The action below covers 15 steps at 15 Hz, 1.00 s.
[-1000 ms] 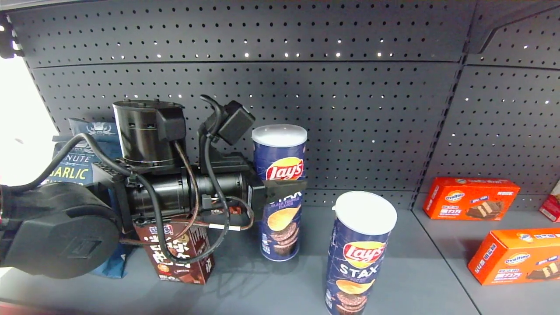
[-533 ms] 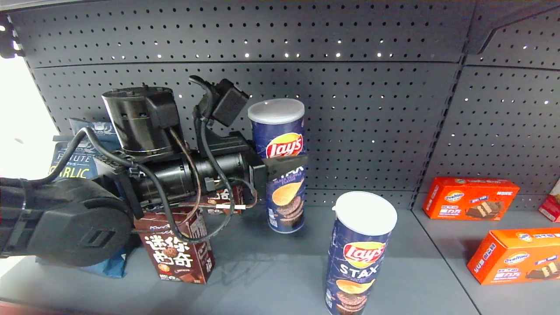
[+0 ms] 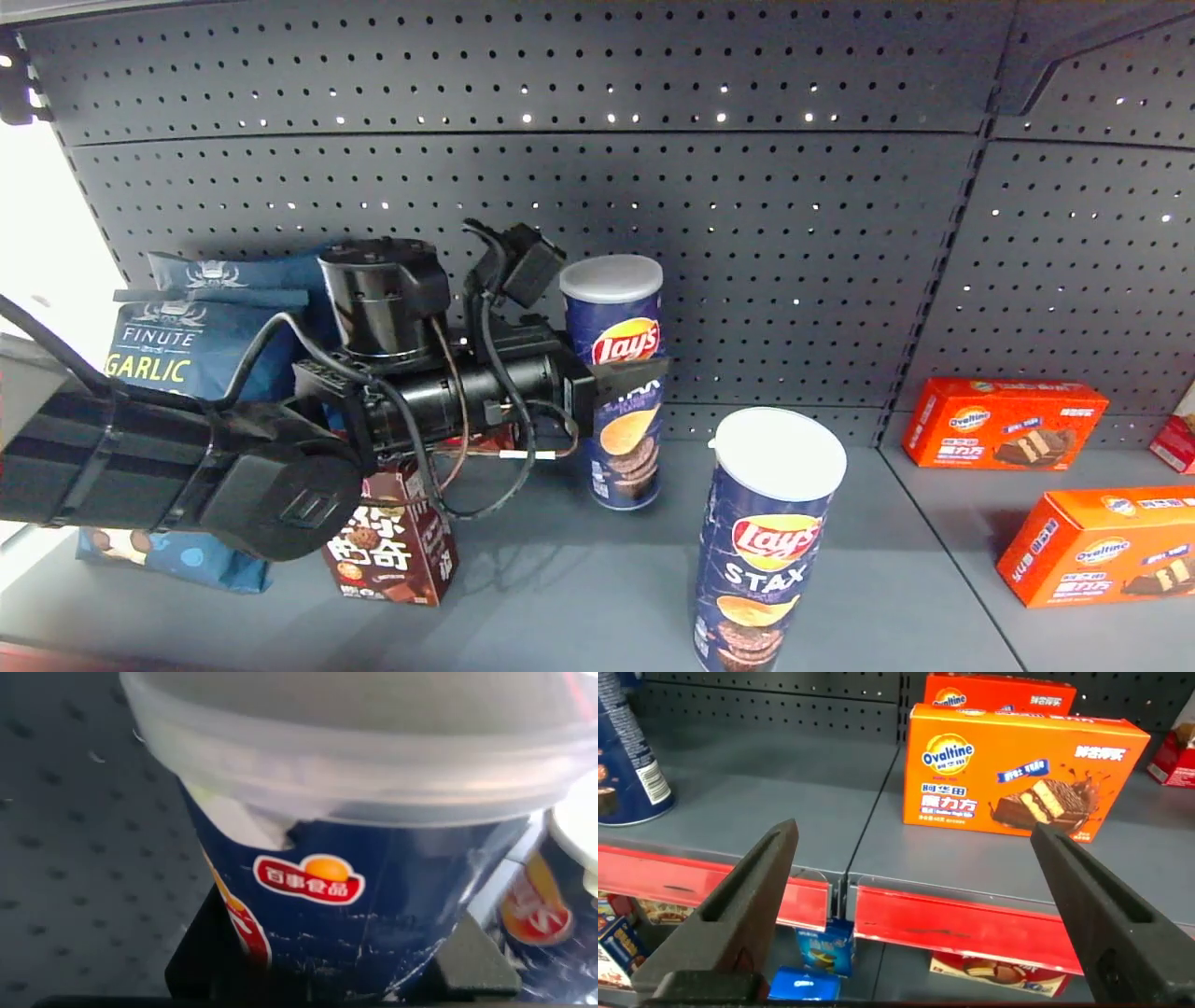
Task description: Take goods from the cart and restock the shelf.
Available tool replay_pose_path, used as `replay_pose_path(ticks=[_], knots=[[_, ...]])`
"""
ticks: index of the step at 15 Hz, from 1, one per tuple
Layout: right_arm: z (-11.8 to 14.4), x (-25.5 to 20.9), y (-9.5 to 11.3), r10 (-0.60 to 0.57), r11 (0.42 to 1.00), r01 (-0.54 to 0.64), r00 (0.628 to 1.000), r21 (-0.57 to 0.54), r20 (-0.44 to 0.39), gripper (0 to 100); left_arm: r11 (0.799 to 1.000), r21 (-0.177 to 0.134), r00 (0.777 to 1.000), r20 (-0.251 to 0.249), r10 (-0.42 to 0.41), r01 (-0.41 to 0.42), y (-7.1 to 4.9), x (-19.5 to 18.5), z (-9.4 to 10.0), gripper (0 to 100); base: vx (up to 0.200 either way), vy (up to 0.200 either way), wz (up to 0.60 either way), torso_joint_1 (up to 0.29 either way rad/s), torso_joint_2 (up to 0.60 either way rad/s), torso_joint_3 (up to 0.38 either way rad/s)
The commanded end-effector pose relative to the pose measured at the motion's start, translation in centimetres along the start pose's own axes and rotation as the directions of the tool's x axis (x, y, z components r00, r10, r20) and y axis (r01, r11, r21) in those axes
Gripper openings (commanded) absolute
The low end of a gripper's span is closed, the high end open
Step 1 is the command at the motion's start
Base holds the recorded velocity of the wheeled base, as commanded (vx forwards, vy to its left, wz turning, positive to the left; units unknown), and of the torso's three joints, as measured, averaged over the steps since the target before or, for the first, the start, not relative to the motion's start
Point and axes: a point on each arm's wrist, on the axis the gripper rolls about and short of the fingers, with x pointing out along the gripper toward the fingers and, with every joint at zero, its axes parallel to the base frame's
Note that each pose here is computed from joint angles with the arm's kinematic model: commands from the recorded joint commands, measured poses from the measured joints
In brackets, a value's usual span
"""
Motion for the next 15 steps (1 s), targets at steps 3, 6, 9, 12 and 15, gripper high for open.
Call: replay_pose_path(ticks=[3,6,9,12,15], knots=[[0.0,0.0,0.0,0.000,1.000,0.000,1.000,-0.001,-0.001,100,0.999,-0.043,0.998,-0.060,-0.013,0.010,0.7,1.2,0.9,0,0.000,0.000,0.00,0.000,0.00,0.000],[0.1,0.0,0.0,0.000,1.000,0.000,1.000,-0.010,0.001,100,0.999,-0.040,0.998,-0.054,-0.037,0.035,1.5,2.8,1.5,0,0.000,0.000,0.00,0.000,0.00,0.000],[0.0,0.0,0.1,0.039,0.999,-0.039,0.999,-0.012,0.001,100,0.996,-0.069,0.993,-0.104,-0.062,0.054,1.2,3.8,1.2,0,0.000,0.000,0.00,0.000,0.00,0.000],[0.0,0.0,0.2,0.110,0.994,-0.110,0.994,-0.012,0.007,100,0.991,-0.069,0.988,-0.096,-0.119,0.113,1.8,5.0,0.8,0,0.000,0.000,0.00,0.000,0.00,0.000],[0.0,0.0,0.2,0.103,0.995,-0.103,0.995,-0.010,0.006,100,0.984,-0.065,0.982,-0.082,-0.169,0.164,2.5,5.9,0.6,0,0.000,0.000,0.00,0.000,0.00,0.000]])
